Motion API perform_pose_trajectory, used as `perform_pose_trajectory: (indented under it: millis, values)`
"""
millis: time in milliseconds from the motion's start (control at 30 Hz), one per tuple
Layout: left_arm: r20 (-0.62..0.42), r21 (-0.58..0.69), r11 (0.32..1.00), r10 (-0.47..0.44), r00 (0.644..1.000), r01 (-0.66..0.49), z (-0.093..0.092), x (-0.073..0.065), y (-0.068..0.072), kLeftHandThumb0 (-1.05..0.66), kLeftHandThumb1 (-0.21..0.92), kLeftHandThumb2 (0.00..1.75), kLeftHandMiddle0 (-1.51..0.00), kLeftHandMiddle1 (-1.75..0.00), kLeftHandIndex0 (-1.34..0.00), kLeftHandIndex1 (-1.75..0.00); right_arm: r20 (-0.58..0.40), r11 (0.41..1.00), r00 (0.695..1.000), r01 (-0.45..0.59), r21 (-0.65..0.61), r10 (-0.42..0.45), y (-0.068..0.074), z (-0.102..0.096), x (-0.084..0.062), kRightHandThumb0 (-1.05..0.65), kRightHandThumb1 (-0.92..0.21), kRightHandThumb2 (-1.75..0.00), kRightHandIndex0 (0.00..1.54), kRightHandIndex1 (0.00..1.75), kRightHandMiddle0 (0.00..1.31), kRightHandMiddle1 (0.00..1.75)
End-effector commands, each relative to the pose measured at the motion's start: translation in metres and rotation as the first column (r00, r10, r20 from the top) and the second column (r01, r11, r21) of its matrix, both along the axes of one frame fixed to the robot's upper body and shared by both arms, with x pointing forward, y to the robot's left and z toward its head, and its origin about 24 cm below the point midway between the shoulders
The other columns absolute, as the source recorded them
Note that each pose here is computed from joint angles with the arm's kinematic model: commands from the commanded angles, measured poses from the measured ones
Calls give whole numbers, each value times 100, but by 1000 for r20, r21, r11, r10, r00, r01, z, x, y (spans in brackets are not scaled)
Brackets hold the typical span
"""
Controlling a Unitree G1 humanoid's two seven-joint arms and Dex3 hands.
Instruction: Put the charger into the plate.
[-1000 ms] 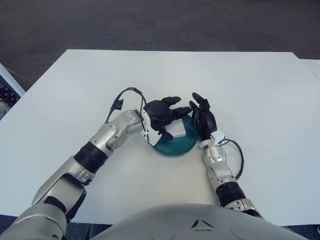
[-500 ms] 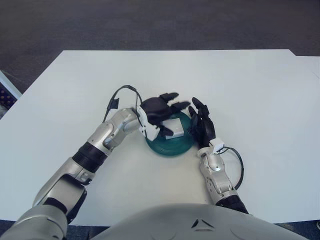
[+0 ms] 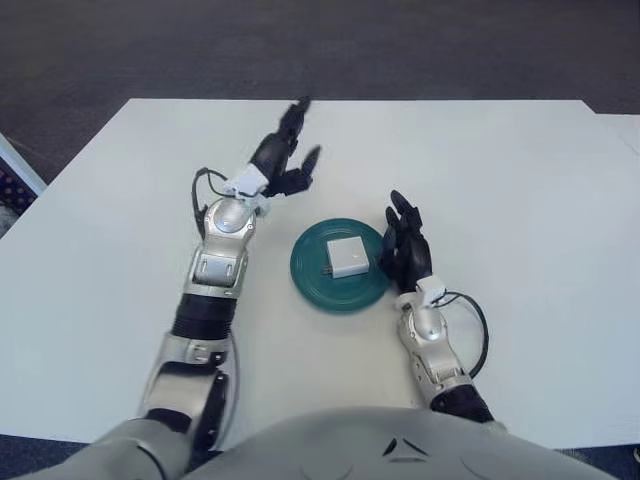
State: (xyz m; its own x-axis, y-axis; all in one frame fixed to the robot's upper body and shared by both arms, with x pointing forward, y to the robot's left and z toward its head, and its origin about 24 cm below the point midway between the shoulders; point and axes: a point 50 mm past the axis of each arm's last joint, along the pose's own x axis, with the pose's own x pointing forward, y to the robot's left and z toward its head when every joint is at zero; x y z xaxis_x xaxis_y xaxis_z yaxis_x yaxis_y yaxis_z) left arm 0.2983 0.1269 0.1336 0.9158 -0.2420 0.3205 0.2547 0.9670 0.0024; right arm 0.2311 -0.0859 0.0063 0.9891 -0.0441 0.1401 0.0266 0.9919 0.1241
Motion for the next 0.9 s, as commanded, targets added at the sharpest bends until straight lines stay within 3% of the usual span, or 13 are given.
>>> perform_pose_trajectory:
  millis: [0,167,267,467,700,867]
  values:
    - [-181,-372,897,183,966,-239,-30,-22,32,-105,92,83,0,0,0,0,-249,993,964,109,46,-94,-4,-58,-38,-82,-92,-96,14,1,0,40]
    - [-191,-388,889,182,965,-244,-37,-29,35,-105,92,85,0,0,0,0,-237,994,968,98,46,-85,-3,-58,-39,-81,-92,-96,15,1,0,40]
    - [-227,-395,881,183,957,-262,-47,-33,51,-105,92,85,0,0,0,0,-224,995,971,92,45,-79,-1,-57,-38,-81,-92,-96,15,1,0,40]
    - [-277,-415,865,175,945,-282,-64,-42,58,-105,92,88,0,0,0,0,-195,995,978,84,52,-72,2,-53,-38,-81,-92,-96,15,1,0,39]
    - [-357,-421,844,183,916,-333,-99,-70,49,-105,92,87,0,0,0,0,-179,986,979,117,118,-95,1,-50,-45,-77,-92,-97,16,0,0,44]
    - [-394,-380,851,206,896,-363,-115,-87,47,-105,92,88,0,0,0,0,-214,982,970,143,123,-114,-12,-50,-42,-76,-92,-96,16,0,0,46]
